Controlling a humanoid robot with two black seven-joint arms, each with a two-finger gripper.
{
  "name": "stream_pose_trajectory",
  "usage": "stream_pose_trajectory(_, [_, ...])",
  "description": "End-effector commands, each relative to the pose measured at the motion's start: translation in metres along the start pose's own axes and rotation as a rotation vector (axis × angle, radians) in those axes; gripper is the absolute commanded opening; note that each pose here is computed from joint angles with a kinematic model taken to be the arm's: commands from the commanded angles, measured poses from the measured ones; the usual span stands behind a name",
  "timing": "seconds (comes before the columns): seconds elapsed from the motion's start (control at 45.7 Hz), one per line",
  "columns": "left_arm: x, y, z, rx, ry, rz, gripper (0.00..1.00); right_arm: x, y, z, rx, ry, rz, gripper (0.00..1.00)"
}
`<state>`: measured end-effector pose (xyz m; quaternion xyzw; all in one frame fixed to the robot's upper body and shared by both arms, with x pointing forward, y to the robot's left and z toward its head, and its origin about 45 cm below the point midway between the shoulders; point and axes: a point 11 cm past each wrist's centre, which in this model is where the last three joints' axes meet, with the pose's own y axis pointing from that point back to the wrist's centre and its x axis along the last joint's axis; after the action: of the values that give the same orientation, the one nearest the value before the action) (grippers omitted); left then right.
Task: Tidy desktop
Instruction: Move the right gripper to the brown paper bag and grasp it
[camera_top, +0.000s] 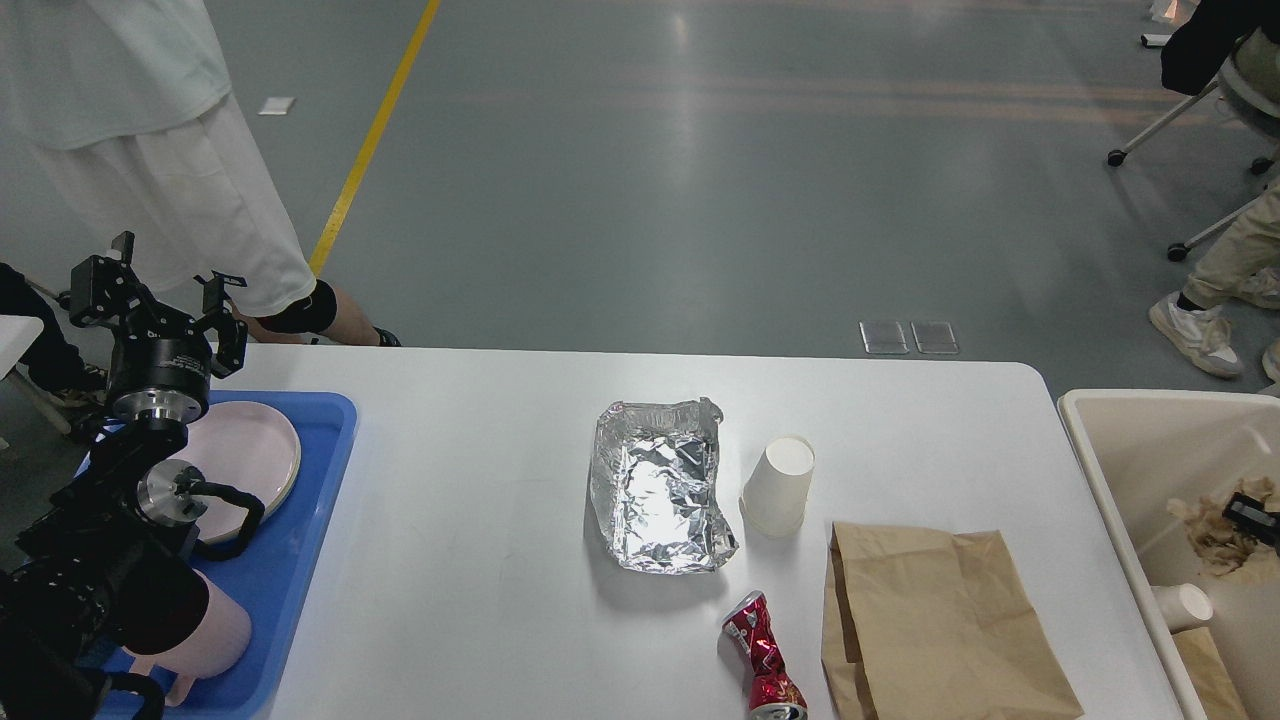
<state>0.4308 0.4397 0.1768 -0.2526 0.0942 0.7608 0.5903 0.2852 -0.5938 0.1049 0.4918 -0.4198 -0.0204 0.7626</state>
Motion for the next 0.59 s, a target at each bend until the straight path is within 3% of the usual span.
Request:
stream_pose_trajectory(0.0, [0.000,0.000,0.000,0.000,0.000,0.000,0.97,0.003,0.001,-0.006,0.009,0.009,0.001,1.00])
stream_pose_trajectory(0.263, [0.000,0.000,0.000,0.000,0.000,0.000,0.97,0.055,0.043,-0.084,0.126,0.145,-0.028,1.00])
stream_pose_trajectory(0.569, [0.000,0.000,0.000,0.000,-0.001,0.000,0.97,0.106,0.184,-0.177,0.314,0.327,-0.306,1.00])
